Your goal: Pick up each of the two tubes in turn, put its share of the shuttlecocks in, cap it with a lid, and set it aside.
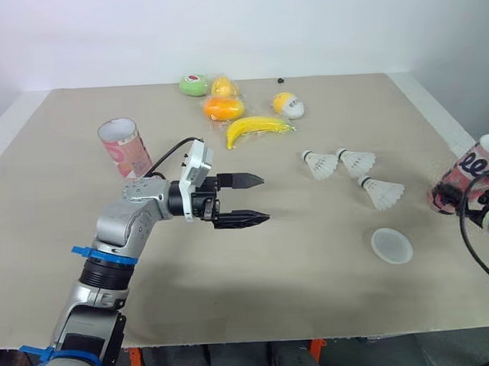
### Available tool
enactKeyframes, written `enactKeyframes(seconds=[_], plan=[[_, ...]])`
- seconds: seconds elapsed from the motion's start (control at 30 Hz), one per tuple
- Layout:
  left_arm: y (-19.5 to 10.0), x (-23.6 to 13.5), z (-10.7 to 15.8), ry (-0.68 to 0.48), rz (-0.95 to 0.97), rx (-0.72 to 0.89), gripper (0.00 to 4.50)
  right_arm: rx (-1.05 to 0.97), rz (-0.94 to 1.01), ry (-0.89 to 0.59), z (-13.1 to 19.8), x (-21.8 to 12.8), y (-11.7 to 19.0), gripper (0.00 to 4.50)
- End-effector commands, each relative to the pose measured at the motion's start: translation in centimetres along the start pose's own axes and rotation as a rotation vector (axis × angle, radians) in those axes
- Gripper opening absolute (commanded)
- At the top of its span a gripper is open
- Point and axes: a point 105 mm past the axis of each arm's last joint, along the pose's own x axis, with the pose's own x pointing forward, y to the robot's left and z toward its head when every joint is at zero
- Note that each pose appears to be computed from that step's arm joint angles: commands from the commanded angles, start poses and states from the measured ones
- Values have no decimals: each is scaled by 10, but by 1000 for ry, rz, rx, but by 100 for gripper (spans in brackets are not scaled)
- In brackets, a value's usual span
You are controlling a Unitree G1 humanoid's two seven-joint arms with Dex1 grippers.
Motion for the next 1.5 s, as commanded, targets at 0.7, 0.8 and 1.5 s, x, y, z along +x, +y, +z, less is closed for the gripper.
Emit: enactKeyframes(seconds=[0.7, 0.8, 1.5], plan=[[-35, -83, -47, 44, 343, -220, 450, -292, 787, -250, 58, -103, 157, 444], [-37, -109, -50, 0, 500, -257, 450, -275, 905, -313, 66, -108, 194, 444], [42, -230, -98, 52, 1186, -90, 450, -300, 1000, -419, 62, -54, 319, 444]])
